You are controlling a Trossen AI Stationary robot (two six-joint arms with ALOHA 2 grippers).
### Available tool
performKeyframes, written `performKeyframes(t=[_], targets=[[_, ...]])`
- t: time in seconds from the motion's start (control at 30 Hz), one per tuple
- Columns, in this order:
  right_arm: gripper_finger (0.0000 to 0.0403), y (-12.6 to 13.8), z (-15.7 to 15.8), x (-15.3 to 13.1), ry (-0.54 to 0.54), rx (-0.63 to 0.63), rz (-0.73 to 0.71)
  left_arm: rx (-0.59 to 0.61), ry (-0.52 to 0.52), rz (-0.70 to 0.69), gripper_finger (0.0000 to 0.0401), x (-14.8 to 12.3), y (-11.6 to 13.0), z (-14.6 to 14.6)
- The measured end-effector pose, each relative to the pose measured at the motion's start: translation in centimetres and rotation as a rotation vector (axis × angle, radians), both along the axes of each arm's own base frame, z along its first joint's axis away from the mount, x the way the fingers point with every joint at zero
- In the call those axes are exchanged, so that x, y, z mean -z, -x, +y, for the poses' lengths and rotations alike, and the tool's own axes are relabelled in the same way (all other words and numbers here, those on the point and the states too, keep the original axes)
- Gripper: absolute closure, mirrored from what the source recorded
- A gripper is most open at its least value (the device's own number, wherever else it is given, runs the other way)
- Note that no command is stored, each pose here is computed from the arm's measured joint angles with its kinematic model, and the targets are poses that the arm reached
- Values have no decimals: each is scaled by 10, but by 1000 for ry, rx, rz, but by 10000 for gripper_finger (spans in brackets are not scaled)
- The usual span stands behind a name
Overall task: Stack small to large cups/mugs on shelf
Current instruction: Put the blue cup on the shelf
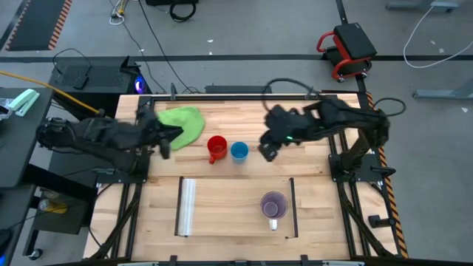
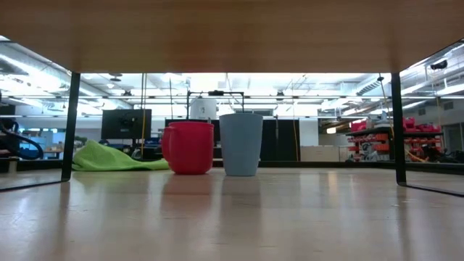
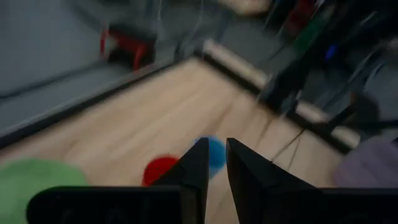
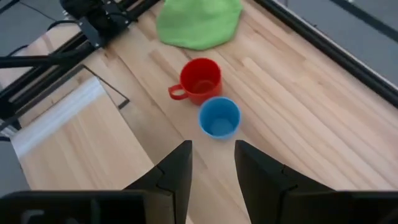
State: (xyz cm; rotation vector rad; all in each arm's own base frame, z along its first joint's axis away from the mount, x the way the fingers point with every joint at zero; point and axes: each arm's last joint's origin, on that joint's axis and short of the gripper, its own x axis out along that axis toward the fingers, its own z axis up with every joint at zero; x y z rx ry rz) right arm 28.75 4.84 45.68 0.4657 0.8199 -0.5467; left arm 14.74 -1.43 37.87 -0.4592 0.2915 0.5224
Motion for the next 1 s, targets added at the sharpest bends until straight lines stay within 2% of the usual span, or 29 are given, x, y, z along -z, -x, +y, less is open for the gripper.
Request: performKeyframes(t=[0.1, 0.3, 0.37, 0.47, 0.6, 0.8, 1.0], targets=[[275, 22, 12, -8, 20, 6, -9, 41, 84, 134, 335, -12, -31, 13], [275, 52, 43, -22, 37, -65, -100, 119, 250, 265, 333, -20, -92, 61], [275, 58, 53, -23, 27, -85, -117, 126, 307, 326, 334, -15, -110, 75], [275, 65, 65, -24, 5, -112, -132, 131, 370, 488, 333, 4, -133, 92], [280, 71, 82, -18, -12, -152, -118, 182, 449, 628, 334, 29, -171, 100], [289, 80, 95, 17, -9, -125, -15, 279, 395, 692, 341, 41, -221, 100], [292, 98, 105, 57, -42, -9, 57, 310, 348, 841, 342, 65, -246, 107]])
